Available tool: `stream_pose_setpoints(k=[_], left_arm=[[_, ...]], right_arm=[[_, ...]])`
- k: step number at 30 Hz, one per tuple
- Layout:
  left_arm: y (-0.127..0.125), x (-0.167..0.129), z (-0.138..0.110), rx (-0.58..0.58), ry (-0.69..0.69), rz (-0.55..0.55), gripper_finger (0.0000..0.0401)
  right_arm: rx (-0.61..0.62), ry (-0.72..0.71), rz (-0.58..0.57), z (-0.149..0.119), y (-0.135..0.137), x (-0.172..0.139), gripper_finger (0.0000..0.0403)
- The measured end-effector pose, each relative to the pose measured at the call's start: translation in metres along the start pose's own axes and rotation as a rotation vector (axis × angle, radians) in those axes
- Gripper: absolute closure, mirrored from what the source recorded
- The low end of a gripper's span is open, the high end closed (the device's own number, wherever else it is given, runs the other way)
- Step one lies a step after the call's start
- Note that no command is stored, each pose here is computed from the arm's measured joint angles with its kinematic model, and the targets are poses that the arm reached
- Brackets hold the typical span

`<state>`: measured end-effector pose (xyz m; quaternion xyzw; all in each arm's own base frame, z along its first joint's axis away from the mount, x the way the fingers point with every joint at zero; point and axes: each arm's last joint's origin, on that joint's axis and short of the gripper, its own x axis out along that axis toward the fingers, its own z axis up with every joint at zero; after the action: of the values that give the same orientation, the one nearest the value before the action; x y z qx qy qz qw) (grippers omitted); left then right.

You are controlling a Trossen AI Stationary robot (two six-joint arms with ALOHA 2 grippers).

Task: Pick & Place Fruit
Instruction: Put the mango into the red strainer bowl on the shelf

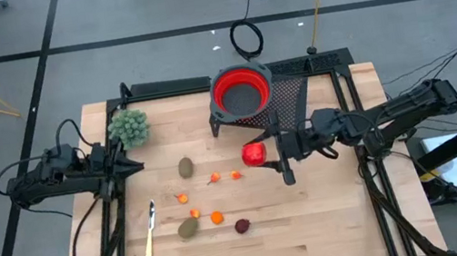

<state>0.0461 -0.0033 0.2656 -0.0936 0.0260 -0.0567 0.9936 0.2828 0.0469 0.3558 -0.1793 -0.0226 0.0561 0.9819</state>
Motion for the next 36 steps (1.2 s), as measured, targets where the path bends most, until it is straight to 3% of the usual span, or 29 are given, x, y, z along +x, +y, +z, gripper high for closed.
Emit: stream_pose_setpoints(k=[6, 20, 36], left_arm=[[0.000, 0.000, 0.000, -0.007, 0.000, 0.000, 0.0380], [0.000, 0.000, 0.000, -0.006, 0.000, 0.000, 0.0380], [0.000, 0.000, 0.000, 0.000, 0.000, 0.001, 0.0380]], right_arm=[[-0.068, -0.031, -0.013, 0.003, -0.001, 0.000, 0.0186], [-0.016, -0.107, -0.027, 0.010, -0.003, 0.000, 0.0186], [0.252, -0.427, 0.343, 0.034, 0.000, -0.008, 0.0186]])
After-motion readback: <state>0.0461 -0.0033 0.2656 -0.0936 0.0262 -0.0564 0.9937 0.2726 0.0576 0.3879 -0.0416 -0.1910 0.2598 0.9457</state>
